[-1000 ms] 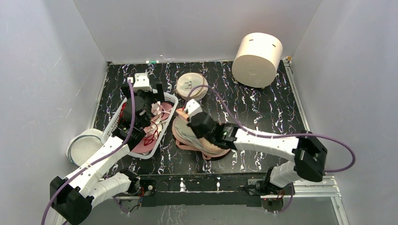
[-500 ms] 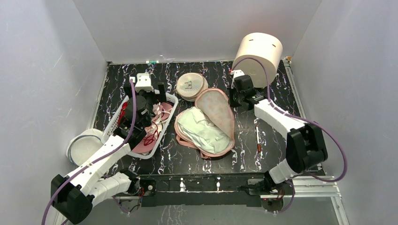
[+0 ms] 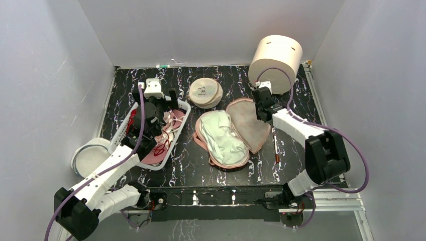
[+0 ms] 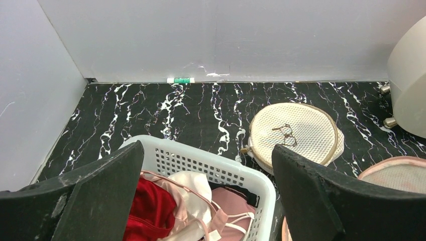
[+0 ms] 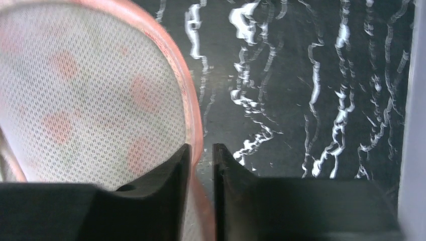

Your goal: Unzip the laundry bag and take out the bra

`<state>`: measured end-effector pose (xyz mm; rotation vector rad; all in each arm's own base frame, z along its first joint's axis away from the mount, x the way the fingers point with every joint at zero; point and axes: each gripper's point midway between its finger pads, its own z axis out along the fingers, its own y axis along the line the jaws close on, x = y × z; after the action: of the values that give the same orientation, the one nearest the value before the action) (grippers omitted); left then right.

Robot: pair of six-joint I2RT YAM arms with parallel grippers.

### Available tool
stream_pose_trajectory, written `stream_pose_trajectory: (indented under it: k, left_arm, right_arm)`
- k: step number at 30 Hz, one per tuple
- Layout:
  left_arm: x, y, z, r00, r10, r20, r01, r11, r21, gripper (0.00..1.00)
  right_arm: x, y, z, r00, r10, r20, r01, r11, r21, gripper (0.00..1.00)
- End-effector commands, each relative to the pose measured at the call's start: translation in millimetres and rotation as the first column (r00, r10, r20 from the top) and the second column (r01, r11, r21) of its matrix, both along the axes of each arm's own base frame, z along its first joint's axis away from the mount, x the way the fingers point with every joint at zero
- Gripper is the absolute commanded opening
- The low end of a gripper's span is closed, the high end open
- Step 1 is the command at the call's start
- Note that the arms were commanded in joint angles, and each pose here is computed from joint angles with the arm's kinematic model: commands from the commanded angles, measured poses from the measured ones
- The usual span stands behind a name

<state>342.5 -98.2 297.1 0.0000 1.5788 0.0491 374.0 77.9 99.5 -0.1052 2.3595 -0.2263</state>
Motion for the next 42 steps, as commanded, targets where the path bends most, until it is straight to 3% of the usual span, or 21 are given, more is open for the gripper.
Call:
stream_pose_trajectory:
  k: [1, 3, 6, 9, 10, 12, 14, 19, 25, 29, 34, 38, 42]
  left_arm:
    - [-3, 0, 16, 0.999, -0.007, 0.041, 0.008, 0.999, -0.037, 0.98]
    - [-3, 0, 15, 0.999, -0.01, 0.039, 0.011, 0.999, -0.039, 0.98]
    - [-2, -2, 13, 0.999, -0.016, 0.033, 0.017, 0.999, -0.04, 0.98]
    - [-1, -5, 11, 0.999, -0.029, 0.023, 0.03, 0.999, -0.042, 0.98]
    - [-1, -7, 10, 0.999, -0.035, 0.02, 0.036, 0.998, -0.044, 0.99]
    - [0, -10, 6, 0.999, -0.05, 0.009, 0.05, 0.998, -0.044, 0.98]
    - [1, -16, 2, 0.998, -0.07, -0.001, 0.07, 0.996, -0.045, 0.98]
    - [3, -32, -8, 0.99, -0.139, -0.035, 0.138, 0.99, -0.043, 0.98]
    - [1, -68, -21, 0.951, -0.296, -0.089, 0.292, 0.955, -0.06, 0.98]
    - [-5, -106, -43, 0.889, -0.429, -0.164, 0.425, 0.903, -0.058, 0.98]
    - [-28, -161, -68, 0.768, -0.586, -0.259, 0.59, 0.804, -0.071, 0.98]
    - [-64, -196, -85, 0.586, -0.733, -0.345, 0.717, 0.667, -0.202, 0.98]
    - [-108, -209, -104, 0.414, -0.823, -0.39, 0.735, 0.555, -0.39, 0.98]
  right_arm:
    - [6, -39, 38, 0.975, -0.183, 0.126, 0.196, 0.976, -0.1, 0.32]
    - [3, -44, 52, 0.974, -0.201, 0.109, 0.214, 0.968, -0.13, 0.42]
    - [1, -33, 80, 0.979, -0.164, 0.12, 0.173, 0.982, -0.073, 0.52]
    - [-8, 8, 95, 0.99, 0.025, 0.135, -0.038, 0.995, 0.093, 0.62]
    - [-14, 32, 94, 0.983, 0.12, 0.139, -0.144, 0.973, 0.182, 0.63]
    - [-41, 82, 83, 0.936, 0.321, 0.145, -0.352, 0.853, 0.386, 0.69]
    - [-59, 105, 70, 0.901, 0.401, 0.166, -0.429, 0.765, 0.48, 0.7]
    - [-64, 101, 29, 0.931, 0.342, 0.124, -0.355, 0.777, 0.52, 0.82]
    - [-56, 57, -19, 0.992, 0.126, 0.032, -0.125, 0.858, 0.499, 0.89]
    - [-58, 43, -37, 0.997, 0.069, 0.014, -0.066, 0.845, 0.53, 0.9]
    - [-62, 49, -43, 0.993, 0.115, 0.014, -0.104, 0.827, 0.553, 0.91]
    - [-64, 48, -36, 0.99, 0.131, 0.047, -0.136, 0.829, 0.542, 0.92]
    - [-66, 52, -27, 0.984, 0.151, 0.095, -0.178, 0.81, 0.559, 0.93]
